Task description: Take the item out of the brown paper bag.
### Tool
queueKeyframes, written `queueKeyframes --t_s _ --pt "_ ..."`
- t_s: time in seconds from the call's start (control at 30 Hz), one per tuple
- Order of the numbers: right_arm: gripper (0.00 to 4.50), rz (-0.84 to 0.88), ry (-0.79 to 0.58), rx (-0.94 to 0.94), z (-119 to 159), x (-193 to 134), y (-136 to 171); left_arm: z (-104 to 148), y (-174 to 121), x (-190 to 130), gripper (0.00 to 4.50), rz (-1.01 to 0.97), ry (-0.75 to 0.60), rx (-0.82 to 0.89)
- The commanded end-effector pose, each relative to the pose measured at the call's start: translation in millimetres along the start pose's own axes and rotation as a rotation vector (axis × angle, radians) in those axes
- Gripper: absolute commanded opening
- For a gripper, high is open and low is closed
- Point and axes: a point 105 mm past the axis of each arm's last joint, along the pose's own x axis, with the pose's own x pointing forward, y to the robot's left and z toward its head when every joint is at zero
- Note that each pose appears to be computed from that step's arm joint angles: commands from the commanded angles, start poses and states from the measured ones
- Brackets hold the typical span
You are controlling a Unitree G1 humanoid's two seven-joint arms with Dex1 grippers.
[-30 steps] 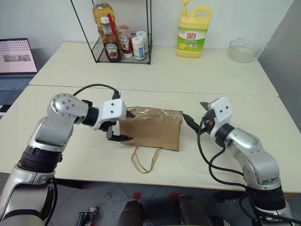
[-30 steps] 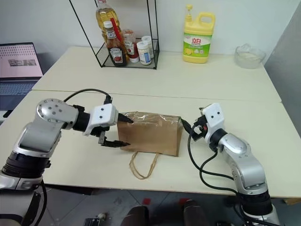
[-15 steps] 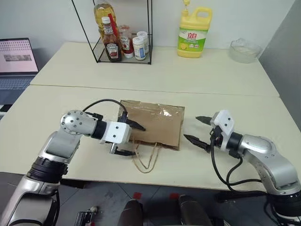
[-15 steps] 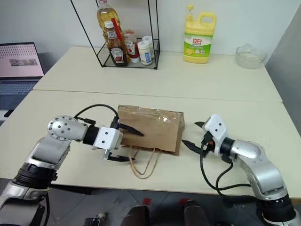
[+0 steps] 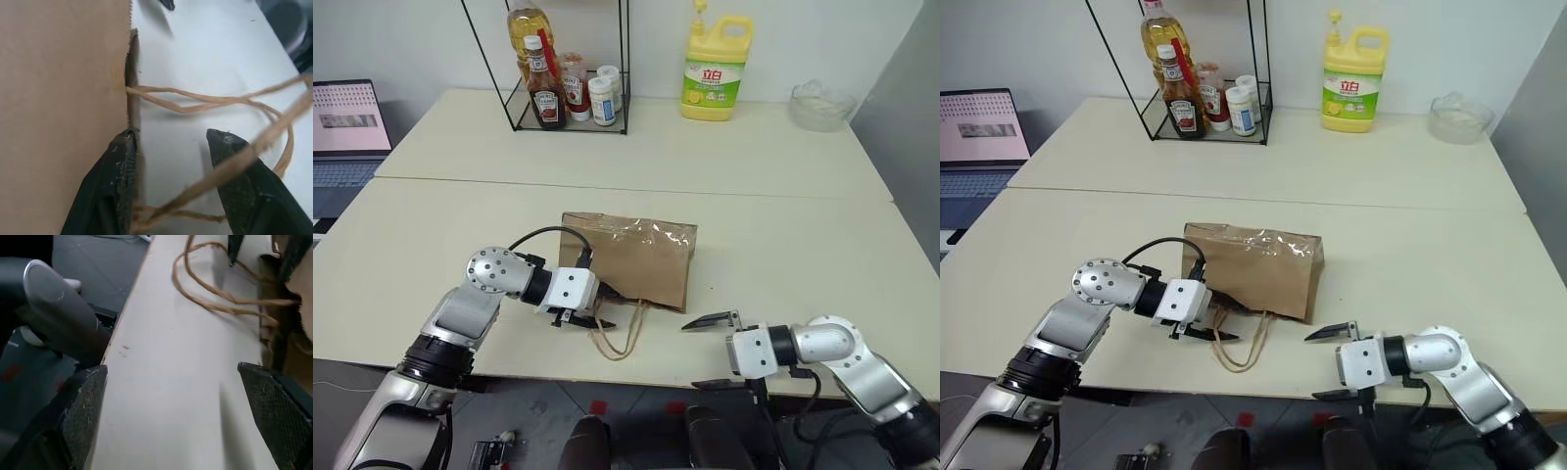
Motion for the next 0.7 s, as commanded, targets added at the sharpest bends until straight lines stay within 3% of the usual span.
queueKeyframes --t_s 0.03,0.1,0.27,0.7 --pt "4.50 0.031 -0.031 -0.120 -6 16 1 8 5 -3 1.62 0.039 -0.053 -0.083" --pt "4.50 0.034 -0.045 -0.133 -13 25 -1 12 10 -4 1.37 0.067 -0.087 -0.157" --pt "4.50 0.011 -0.066 -0.163 -19 36 -15 16 13 -8 0.05 0.091 -0.116 -0.247" --pt "4.50 0.112 0.040 -0.163 -36 56 -16 17 -5 -15 0.05 0.045 -0.108 -0.377"
